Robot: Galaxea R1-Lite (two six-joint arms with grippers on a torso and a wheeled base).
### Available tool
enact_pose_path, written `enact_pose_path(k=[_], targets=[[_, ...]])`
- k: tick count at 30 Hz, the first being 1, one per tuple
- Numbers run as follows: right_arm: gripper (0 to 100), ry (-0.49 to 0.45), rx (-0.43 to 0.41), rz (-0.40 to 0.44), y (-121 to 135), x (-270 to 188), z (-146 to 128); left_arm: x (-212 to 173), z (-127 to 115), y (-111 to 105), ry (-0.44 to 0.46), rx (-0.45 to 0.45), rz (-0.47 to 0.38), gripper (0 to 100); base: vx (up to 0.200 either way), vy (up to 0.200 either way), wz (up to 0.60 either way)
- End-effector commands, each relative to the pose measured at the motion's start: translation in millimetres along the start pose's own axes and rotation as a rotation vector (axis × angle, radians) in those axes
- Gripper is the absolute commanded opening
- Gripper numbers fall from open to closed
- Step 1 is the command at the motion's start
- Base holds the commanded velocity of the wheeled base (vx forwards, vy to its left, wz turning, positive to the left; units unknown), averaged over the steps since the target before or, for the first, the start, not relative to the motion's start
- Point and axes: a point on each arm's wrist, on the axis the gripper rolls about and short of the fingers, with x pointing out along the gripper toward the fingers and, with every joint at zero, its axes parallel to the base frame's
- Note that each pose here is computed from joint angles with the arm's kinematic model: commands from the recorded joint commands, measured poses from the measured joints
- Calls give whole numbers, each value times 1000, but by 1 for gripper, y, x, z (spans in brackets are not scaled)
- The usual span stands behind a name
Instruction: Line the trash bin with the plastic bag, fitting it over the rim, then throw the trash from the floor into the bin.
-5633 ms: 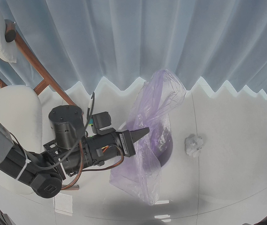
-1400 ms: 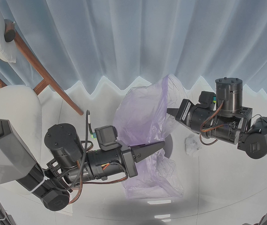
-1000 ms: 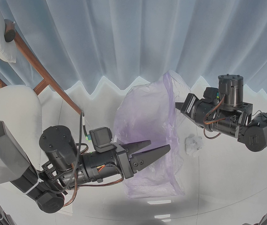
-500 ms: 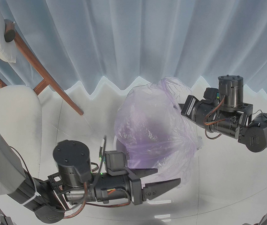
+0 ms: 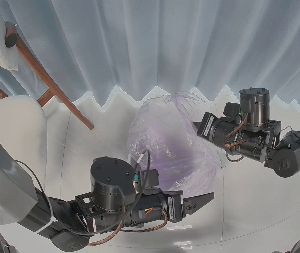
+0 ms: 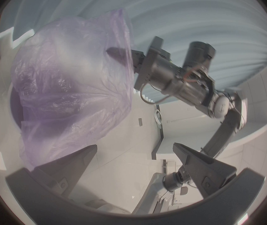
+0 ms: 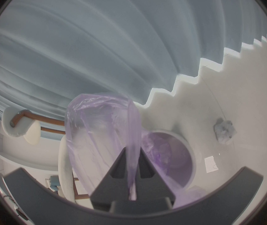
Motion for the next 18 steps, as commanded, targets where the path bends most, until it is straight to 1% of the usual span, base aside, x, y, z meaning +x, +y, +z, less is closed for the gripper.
enact_pose_path(k=[1, 2, 4, 6, 7, 8, 9, 10, 12, 14, 15, 18], targets=[[0, 56, -16, 41, 16, 2, -20, 2, 6, 4, -22, -34, 16, 100, 0, 0, 0], [0, 77, -21, 50, 20, 5, -28, 4, 5, 2, -13, -31, 15, 100, 0, 0, 0], [0, 86, -28, 63, 25, 5, -32, 13, 7, -5, -16, -13, -3, 100, 0, 0, 0], [0, 87, -35, 63, 27, 6, -35, 23, 5, -6, 4, -8, 12, 100, 0, 0, 0], [0, 89, -40, 63, 29, 5, -37, 31, 5, -5, 17, 7, 44, 100, 0, 0, 0], [0, 89, -41, 63, 29, 5, -37, 33, 5, -4, 19, 14, 55, 100, 0, 0, 0], [0, 91, -45, 64, 29, 5, -38, 43, 5, -2, 21, 57, 116, 100, 0, 0, 0], [0, 91, -47, 62, 29, 5, -38, 50, 3, -1, 22, 80, 151, 100, 0, 0, 0], [0, 90, -52, 59, 29, 5, -38, 58, 0, 0, 25, 99, 184, 100, 0, 0, 0], [0, 80, -62, 50, 33, 5, -41, 63, -4, -7, 35, 111, 175, 100, 0, 0, 0], [0, 79, -63, 52, 34, 5, -41, 64, -6, -7, 43, 111, 180, 100, 0, 0, 0], [0, 95, -70, 67, 40, 6, -48, 68, -17, 0, 96, 133, 230, 100, 0, 0, 0]])
